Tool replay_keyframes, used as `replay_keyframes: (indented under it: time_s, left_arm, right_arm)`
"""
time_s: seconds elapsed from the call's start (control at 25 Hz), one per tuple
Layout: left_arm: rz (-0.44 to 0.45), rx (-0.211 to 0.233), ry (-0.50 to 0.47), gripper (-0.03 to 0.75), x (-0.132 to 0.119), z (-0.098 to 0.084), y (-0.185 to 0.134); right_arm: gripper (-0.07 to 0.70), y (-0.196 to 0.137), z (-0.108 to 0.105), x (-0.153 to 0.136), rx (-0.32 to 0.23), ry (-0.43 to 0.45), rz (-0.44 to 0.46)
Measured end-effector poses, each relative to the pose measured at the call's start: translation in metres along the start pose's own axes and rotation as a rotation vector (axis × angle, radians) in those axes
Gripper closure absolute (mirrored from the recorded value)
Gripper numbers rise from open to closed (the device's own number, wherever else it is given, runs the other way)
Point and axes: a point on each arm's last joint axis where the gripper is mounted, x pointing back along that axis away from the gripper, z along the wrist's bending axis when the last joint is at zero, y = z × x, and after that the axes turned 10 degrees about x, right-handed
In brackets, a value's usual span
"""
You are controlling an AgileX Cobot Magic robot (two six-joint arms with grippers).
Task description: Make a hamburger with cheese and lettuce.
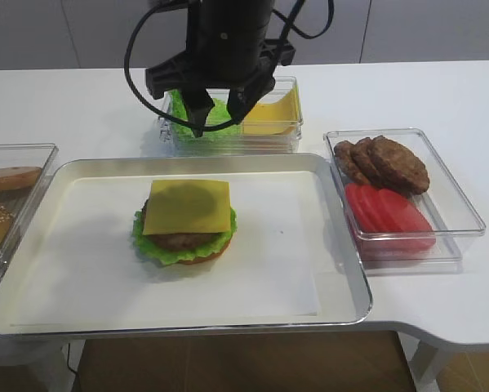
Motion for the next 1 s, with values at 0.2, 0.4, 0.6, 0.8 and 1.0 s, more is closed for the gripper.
replay_keyframes:
  time_s: [0.2, 0.4, 0.6, 0.8, 1.0]
  left_arm:
    - [0.000, 0.000, 0.000, 0.232, 0.000, 0.000, 0.000]
    - [0.000, 0.000, 0.000, 0.232, 0.000, 0.000, 0.000]
    - [0.000, 0.000, 0.000, 0.232, 0.000, 0.000, 0.000]
    - [0.000, 0.000, 0.000, 0.232, 0.000, 0.000, 0.000]
    - [0.000, 0.000, 0.000, 0.232, 0.000, 0.000, 0.000]
  right_arm:
    - [0.205, -0.001, -0.004, 0.018, 0.010, -0.058, -0.036]
    - [0.205, -0.005, -0.015, 0.049, -0.012, -0.088, -0.099]
    - [0.205, -0.025, -0.047, 0.081, -0.090, -0.131, -0.127]
    - [0.205, -0.063, -0.070, 0.113, -0.164, -0.177, -0.136]
    - [0.205, -0.105, -0.077, 0.144, -0.197, -0.241, -0.148]
